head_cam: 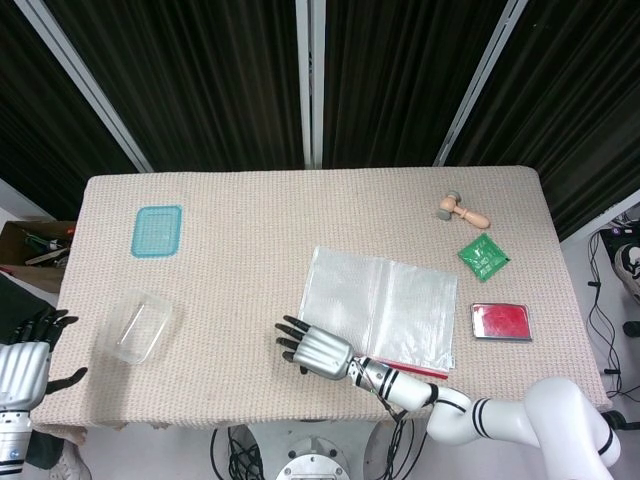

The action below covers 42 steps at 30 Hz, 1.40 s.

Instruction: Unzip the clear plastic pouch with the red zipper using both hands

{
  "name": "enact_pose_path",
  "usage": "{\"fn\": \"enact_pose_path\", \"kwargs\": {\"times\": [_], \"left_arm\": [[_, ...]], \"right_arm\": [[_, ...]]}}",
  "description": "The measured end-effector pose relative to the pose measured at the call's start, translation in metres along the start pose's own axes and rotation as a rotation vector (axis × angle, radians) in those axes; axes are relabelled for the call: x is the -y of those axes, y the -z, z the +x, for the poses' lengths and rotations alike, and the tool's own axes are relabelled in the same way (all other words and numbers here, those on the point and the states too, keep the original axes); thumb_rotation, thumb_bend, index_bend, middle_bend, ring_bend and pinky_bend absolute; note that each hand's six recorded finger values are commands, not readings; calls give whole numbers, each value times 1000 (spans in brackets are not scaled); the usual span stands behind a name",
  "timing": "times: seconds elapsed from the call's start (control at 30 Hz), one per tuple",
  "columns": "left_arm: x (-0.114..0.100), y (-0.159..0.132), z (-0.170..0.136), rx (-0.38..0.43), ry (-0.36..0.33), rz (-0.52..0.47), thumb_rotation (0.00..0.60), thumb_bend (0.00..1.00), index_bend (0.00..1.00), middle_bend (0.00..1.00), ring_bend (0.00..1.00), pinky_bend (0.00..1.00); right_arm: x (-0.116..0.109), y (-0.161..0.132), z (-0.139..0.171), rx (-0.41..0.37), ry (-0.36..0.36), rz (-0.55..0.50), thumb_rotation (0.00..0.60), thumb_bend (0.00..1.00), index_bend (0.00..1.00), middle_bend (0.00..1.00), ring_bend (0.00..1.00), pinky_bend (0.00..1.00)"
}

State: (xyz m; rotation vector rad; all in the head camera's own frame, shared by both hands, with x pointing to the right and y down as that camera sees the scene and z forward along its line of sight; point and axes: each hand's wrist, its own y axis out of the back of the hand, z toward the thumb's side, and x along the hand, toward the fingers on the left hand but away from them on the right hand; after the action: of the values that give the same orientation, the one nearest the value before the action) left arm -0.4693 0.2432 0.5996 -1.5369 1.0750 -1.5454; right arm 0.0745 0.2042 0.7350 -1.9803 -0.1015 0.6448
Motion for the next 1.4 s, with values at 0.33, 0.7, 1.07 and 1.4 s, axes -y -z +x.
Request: {"fn": "enact_pose_path", "kwargs": {"times": [0.33, 0.7, 1.07, 1.4], "left_arm": [[0, -1, 0, 3, 0, -3, 600, 0, 253, 176, 112, 163], [0, 1, -2, -3, -2, -7, 600, 0, 253, 173, 112, 163], [5, -3, 6, 19, 16, -60, 600, 0, 251, 173, 112, 163], [24, -54, 61, 201, 107, -302, 600, 0, 264, 168, 111, 163]], "right_arm": [[3, -1, 0, 8, -13, 1, 600, 370, 434, 196, 0, 0], [2, -4, -8, 7, 9, -11, 600, 439, 586, 255, 0, 0], [-13, -9, -7, -14, 93, -17, 600, 477, 774, 284, 0, 0], [-74, -15, -6, -107, 319, -14, 600, 491, 826, 265, 0, 0]]}}
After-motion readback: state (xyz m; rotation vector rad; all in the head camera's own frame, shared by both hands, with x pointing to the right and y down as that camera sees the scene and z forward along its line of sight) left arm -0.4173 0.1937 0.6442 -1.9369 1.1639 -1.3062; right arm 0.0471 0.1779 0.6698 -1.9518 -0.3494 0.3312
